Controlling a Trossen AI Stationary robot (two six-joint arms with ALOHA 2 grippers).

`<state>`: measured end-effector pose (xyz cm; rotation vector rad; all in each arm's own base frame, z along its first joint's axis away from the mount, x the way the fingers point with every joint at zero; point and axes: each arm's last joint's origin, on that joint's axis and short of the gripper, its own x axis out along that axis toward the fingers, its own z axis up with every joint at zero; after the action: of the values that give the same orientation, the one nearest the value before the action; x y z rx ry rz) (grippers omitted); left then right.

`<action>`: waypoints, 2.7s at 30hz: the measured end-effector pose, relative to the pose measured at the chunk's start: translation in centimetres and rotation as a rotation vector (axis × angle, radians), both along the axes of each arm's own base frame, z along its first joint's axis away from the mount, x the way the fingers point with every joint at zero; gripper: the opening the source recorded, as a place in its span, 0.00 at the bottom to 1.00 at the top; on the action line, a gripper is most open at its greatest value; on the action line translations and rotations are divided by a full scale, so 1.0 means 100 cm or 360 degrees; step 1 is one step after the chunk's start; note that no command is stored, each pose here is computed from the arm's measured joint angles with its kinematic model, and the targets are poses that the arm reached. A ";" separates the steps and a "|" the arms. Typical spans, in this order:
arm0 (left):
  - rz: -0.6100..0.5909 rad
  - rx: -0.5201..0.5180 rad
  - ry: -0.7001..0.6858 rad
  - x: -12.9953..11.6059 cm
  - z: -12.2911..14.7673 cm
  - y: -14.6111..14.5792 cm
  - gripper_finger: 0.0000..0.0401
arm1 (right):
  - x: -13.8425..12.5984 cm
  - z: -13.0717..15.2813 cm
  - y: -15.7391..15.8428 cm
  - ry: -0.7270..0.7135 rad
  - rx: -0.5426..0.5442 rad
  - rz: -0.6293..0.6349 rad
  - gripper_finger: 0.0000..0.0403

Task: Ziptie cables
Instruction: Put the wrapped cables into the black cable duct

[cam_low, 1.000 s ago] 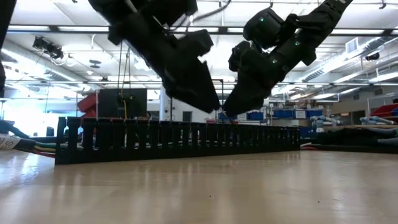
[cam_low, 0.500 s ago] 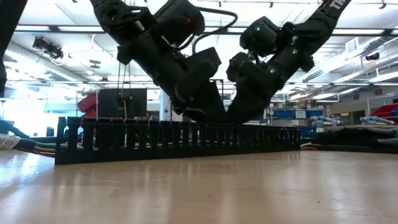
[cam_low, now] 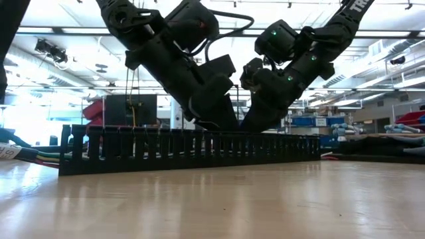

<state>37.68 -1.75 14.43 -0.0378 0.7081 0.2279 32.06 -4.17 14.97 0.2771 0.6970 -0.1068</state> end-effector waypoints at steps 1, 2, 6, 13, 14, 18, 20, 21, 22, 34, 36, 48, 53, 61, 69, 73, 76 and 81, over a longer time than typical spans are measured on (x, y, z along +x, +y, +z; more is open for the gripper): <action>0.0005 0.0005 -0.0002 0.000 0.000 0.000 0.46 | 0.000 0.000 0.000 -0.0001 0.0000 0.0000 0.25; 0.0011 0.0010 -0.0010 0.000 0.000 0.000 0.43 | 0.000 0.000 0.000 -0.0004 -0.0001 -0.0001 0.21; 0.0021 0.0019 -0.0019 0.001 0.001 0.000 0.29 | 0.002 0.002 0.001 -0.0036 -0.0007 0.0006 0.05; 0.0032 0.0046 -0.0023 0.001 0.001 0.001 0.03 | 0.008 0.008 0.014 -0.0167 -0.0012 -0.0005 0.00; 0.0023 0.0061 -0.0026 0.001 0.001 0.001 0.02 | 0.008 0.008 0.016 -0.0165 -0.0021 -0.0023 0.00; 0.0016 0.0083 -0.0046 0.002 0.003 -0.002 0.01 | 0.008 0.007 0.020 -0.0139 -0.0077 -0.0072 0.00; 0.0005 0.0107 -0.0042 0.002 0.003 -0.005 0.01 | 0.008 0.007 0.021 -0.0134 -0.0091 -0.0083 0.00; 0.0003 0.0123 -0.0041 0.001 0.003 -0.006 0.01 | 0.007 0.007 0.021 -0.0128 -0.0092 -0.0084 0.00; 0.0003 0.0135 -0.0041 0.001 0.003 -0.008 0.01 | 0.007 0.007 0.021 -0.0127 -0.0093 -0.0084 0.00; -0.0011 0.0200 -0.0042 0.001 0.004 -0.015 0.00 | 0.006 0.005 0.021 -0.0095 -0.0108 -0.0135 0.00; -0.0013 0.0201 -0.0047 0.001 0.005 -0.015 0.00 | 0.006 0.005 0.023 -0.0095 -0.0115 -0.0146 0.00; -0.0107 0.0260 -0.0087 0.013 0.026 -0.027 0.00 | 0.002 0.000 0.025 -0.0022 -0.0167 -0.0209 0.00; -0.0085 0.0283 -0.0030 0.012 0.025 -0.025 0.00 | -0.003 -0.007 0.027 -0.0044 -0.0144 -0.0221 0.00; -0.0029 0.0302 -0.0013 0.012 0.025 -0.018 0.00 | 0.001 -0.002 0.038 -0.0162 -0.0117 -0.0187 0.00; -0.0019 0.0299 -0.0015 0.012 0.025 -0.017 0.00 | 0.001 -0.001 0.042 -0.0168 -0.0160 -0.0197 0.00; -0.0015 0.0302 -0.0016 0.012 0.025 -0.017 0.00 | 0.001 -0.001 0.042 -0.0172 -0.0195 -0.0214 0.00; -0.0009 0.0284 -0.0021 0.012 0.025 -0.018 0.00 | 0.002 0.000 0.041 -0.0186 -0.0231 -0.0214 0.00; -0.0009 0.0272 -0.0026 0.012 0.025 -0.018 0.00 | 0.004 0.003 0.041 -0.0239 -0.0280 -0.0180 0.03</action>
<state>38.88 -3.54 16.92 0.1253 0.6702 0.2820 32.44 -0.03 15.27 0.1536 0.5190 -0.2511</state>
